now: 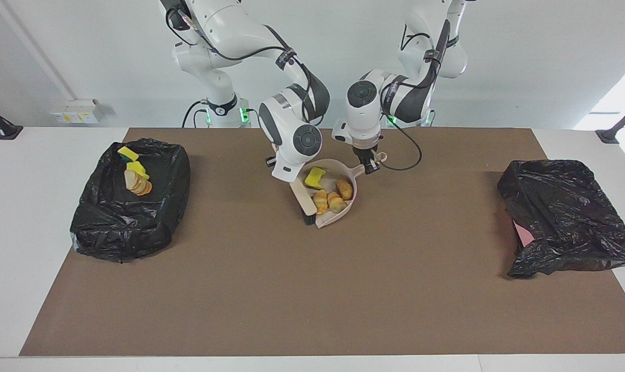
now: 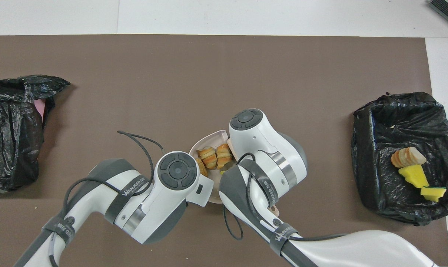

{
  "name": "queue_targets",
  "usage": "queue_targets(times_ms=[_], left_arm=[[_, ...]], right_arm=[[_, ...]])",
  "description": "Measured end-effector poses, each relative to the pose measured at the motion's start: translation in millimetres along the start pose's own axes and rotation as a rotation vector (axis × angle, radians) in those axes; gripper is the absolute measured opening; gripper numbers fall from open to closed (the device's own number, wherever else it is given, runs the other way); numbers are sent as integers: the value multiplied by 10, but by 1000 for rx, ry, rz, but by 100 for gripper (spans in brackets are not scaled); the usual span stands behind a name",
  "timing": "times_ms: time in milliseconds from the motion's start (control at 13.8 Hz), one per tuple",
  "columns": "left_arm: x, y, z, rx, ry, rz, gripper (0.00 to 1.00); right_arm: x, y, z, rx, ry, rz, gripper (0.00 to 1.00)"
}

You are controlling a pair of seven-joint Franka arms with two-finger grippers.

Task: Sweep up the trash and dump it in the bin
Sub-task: 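Sweep the bread rolls and sponge into the dustpan with the right gripper, then carry the dustpan with the left gripper and tip it over the bin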

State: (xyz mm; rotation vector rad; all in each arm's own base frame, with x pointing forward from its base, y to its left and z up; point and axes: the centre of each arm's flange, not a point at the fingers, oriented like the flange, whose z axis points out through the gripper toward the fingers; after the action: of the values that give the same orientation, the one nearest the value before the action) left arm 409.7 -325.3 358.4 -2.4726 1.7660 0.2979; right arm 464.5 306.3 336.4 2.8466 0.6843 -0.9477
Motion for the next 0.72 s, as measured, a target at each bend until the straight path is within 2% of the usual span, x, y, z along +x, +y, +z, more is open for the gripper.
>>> queue_targets(times_ms=[145, 290, 579, 724], left_arm=[[0, -2, -1, 1, 1, 0, 31], [-15, -47, -6, 1, 5, -9, 31], [-190, -467, -104, 1, 31, -26, 31], [-397, -824, -202, 7, 53, 18, 31]], right_arm=[[-106, 37, -109, 51, 19, 15, 27], [-300, 241, -364, 69, 75, 64, 27], [-1133, 886, -986, 99, 180, 284, 27], [-1516, 965, -1099, 95, 207, 372, 27]])
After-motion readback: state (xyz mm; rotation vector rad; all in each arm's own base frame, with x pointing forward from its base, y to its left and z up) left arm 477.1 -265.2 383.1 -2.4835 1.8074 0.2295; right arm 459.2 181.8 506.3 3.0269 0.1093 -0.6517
